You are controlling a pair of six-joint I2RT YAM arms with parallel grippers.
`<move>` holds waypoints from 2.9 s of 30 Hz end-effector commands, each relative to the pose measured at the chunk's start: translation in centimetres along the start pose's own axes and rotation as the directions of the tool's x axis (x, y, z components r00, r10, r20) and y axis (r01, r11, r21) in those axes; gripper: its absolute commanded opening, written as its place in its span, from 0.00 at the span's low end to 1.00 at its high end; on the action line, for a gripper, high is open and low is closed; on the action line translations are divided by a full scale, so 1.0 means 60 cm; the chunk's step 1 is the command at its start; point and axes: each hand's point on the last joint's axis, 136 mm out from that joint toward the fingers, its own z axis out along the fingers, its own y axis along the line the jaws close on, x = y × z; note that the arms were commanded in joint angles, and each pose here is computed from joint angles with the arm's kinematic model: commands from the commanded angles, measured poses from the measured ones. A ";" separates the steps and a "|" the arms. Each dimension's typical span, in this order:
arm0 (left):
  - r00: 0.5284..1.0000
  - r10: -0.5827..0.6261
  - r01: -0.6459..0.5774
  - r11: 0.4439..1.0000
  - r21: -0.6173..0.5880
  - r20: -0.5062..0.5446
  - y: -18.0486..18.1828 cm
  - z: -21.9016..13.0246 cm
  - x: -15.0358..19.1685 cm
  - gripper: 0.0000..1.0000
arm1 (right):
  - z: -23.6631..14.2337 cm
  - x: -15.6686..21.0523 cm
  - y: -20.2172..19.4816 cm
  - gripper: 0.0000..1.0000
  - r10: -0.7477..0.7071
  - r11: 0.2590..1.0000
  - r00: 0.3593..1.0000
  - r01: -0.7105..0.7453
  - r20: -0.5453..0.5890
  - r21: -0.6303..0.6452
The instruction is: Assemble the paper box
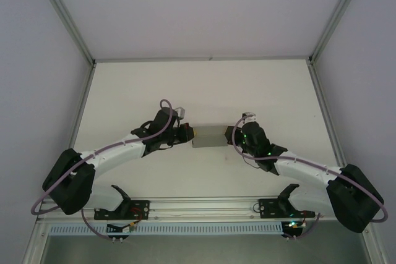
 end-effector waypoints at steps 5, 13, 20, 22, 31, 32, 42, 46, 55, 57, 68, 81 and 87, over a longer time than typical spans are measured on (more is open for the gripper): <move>0.981 -0.003 -0.041 0.974 -0.221 -0.193 0.082 0.000 0.071 0.05 | -0.010 0.102 -0.056 0.10 -0.069 0.988 0.956 0.105 -0.286 0.113; 0.980 0.156 -0.179 0.964 -0.198 -0.125 0.009 -0.031 -0.012 0.74 | -0.035 -0.002 -0.004 0.50 -0.178 0.963 0.958 0.217 -0.225 0.162; 0.970 0.243 -0.237 0.948 -0.214 0.005 -0.033 -0.074 -0.078 1.00 | -0.049 -0.080 0.057 0.96 -0.379 0.916 0.909 0.395 -0.173 0.069; 0.964 0.264 -0.244 0.929 -0.279 0.036 -0.023 -0.097 -0.094 1.00 | -0.050 -0.081 0.092 1.00 -0.506 0.862 0.845 0.504 -0.172 -0.060; 0.942 0.241 -0.079 0.835 -0.544 0.234 0.092 -0.200 -0.140 1.00 | -0.057 0.002 0.152 1.00 -0.974 0.223 0.200 0.787 -0.104 -0.575; 0.945 0.223 -0.058 0.834 -0.549 0.239 0.106 -0.200 -0.136 1.00 | -0.045 0.002 0.149 1.00 -0.981 0.192 0.155 0.792 -0.113 -0.580; 0.970 0.123 0.035 0.781 -0.623 0.208 0.183 -0.192 -0.098 1.00 | 0.054 0.037 0.094 0.97 -0.957 0.040 -0.151 0.775 -0.247 -0.631; 0.966 0.134 0.041 0.762 -0.646 0.220 0.189 -0.198 -0.105 1.00 | 0.077 0.042 0.085 0.81 -0.944 0.019 -0.184 0.796 -0.273 -0.605; 0.959 0.151 0.052 0.741 -0.669 0.242 0.192 -0.214 -0.112 1.00 | 0.149 -0.009 0.066 0.64 -0.896 -0.160 -0.278 0.930 -0.347 -0.332; 0.957 0.149 0.061 0.737 -0.673 0.249 0.195 -0.218 -0.110 1.00 | 0.165 -0.030 0.065 0.59 -0.886 -0.211 -0.291 0.946 -0.362 -0.244; 0.944 0.151 0.099 0.716 -0.691 0.292 0.205 -0.245 -0.106 1.00 | 0.152 0.013 0.057 0.68 -0.839 -0.290 -0.312 0.950 -0.446 -0.120; 0.921 0.169 0.106 0.758 -0.644 0.350 0.194 -0.247 -0.145 1.00 | 0.021 0.138 0.064 1.00 -0.903 0.001 -0.167 0.921 -0.395 -0.390; 0.860 0.198 0.170 0.759 -0.629 0.470 0.220 -0.286 -0.205 1.00 | -0.020 0.037 0.127 1.00 -0.975 0.144 0.105 0.969 -0.196 -0.199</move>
